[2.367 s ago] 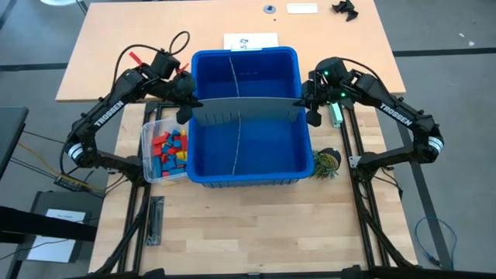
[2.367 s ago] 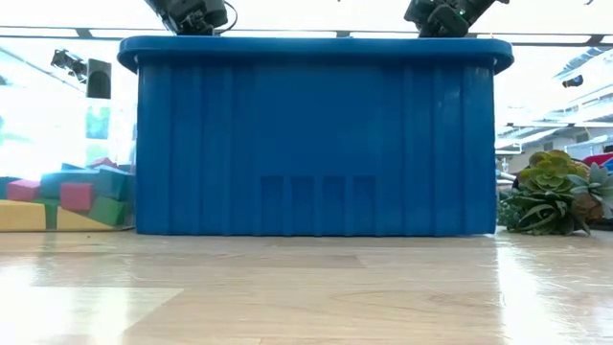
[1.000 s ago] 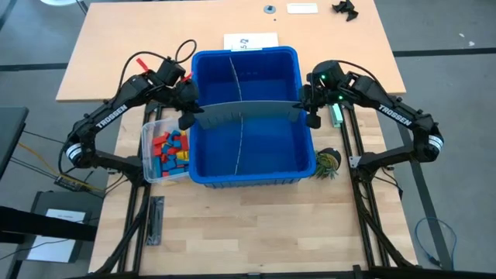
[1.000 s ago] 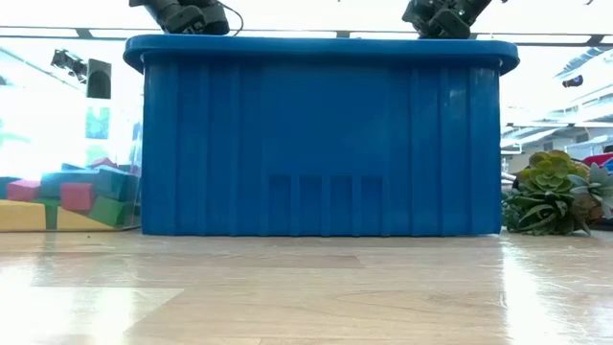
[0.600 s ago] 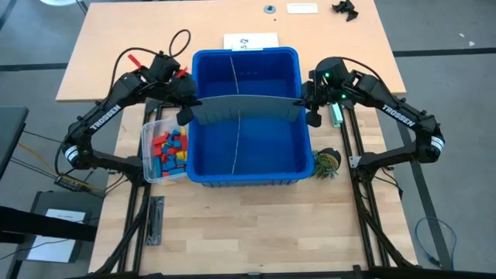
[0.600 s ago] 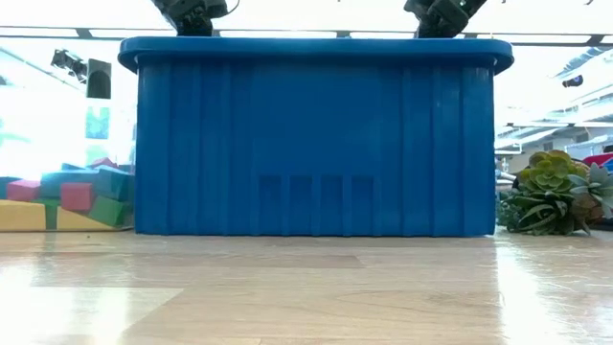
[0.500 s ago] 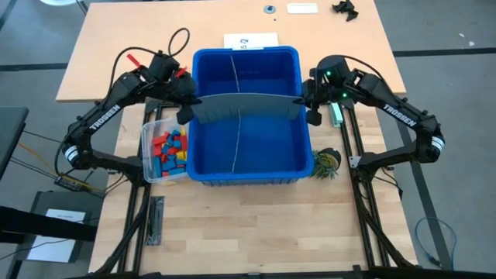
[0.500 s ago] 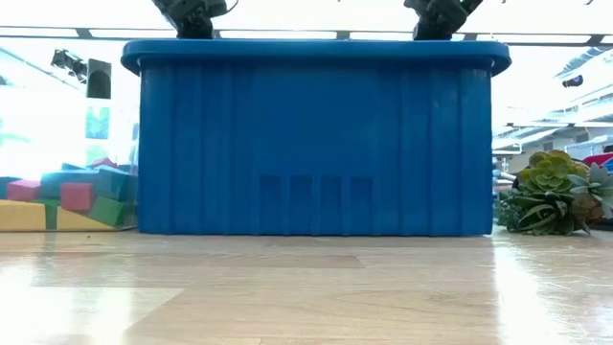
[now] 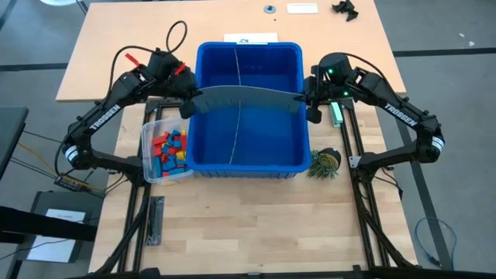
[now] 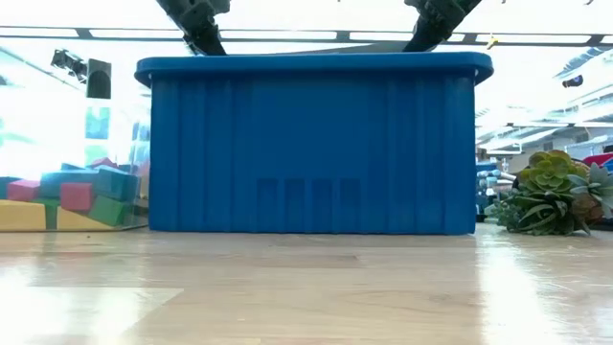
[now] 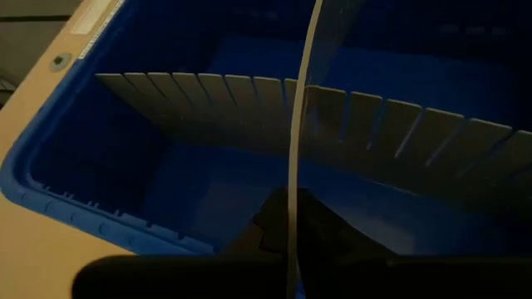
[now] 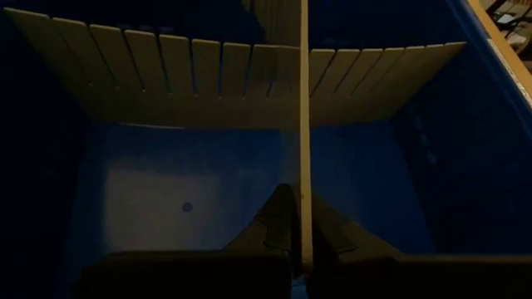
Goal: Sort Items/Unsort Items
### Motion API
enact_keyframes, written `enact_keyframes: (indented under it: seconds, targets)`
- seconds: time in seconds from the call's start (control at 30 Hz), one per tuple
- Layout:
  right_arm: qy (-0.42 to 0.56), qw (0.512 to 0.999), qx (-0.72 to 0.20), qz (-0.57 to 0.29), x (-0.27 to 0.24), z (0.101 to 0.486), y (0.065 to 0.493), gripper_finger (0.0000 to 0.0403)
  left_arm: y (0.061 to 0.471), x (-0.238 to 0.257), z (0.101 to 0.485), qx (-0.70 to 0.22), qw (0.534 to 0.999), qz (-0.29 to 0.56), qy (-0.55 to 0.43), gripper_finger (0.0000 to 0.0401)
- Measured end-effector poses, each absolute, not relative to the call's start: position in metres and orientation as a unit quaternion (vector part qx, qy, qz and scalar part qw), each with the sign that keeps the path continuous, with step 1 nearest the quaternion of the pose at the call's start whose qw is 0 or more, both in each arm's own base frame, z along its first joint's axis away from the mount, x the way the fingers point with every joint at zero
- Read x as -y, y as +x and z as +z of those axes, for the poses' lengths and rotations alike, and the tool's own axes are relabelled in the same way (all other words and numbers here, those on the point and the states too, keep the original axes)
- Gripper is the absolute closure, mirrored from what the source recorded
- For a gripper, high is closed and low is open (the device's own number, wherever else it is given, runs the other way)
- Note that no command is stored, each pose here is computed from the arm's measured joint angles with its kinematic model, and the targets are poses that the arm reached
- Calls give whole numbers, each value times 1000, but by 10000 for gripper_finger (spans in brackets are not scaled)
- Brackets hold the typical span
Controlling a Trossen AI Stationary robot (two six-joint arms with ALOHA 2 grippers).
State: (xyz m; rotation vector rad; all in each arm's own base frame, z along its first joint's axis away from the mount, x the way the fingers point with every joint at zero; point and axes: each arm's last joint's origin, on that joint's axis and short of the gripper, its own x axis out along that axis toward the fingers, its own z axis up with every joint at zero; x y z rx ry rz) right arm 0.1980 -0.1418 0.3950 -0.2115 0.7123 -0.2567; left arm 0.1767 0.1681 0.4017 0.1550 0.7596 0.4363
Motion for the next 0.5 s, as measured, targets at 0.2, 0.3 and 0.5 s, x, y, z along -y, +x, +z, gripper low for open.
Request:
enact_keyframes:
  seconds: [0.2, 0.3, 0.5]
  targets:
    - [-99, 923, -352, -118, 140, 394, 198, 396, 175, -166, 400, -378, 903, 195, 63, 386]
    - [-96, 923, -354, -113, 140, 393, 198, 396, 175, -165, 399, -382, 902, 190, 61, 386]
    - [-93, 923, -360, -103, 137, 391, 198, 396, 174, -164, 398, -391, 899, 180, 77, 386]
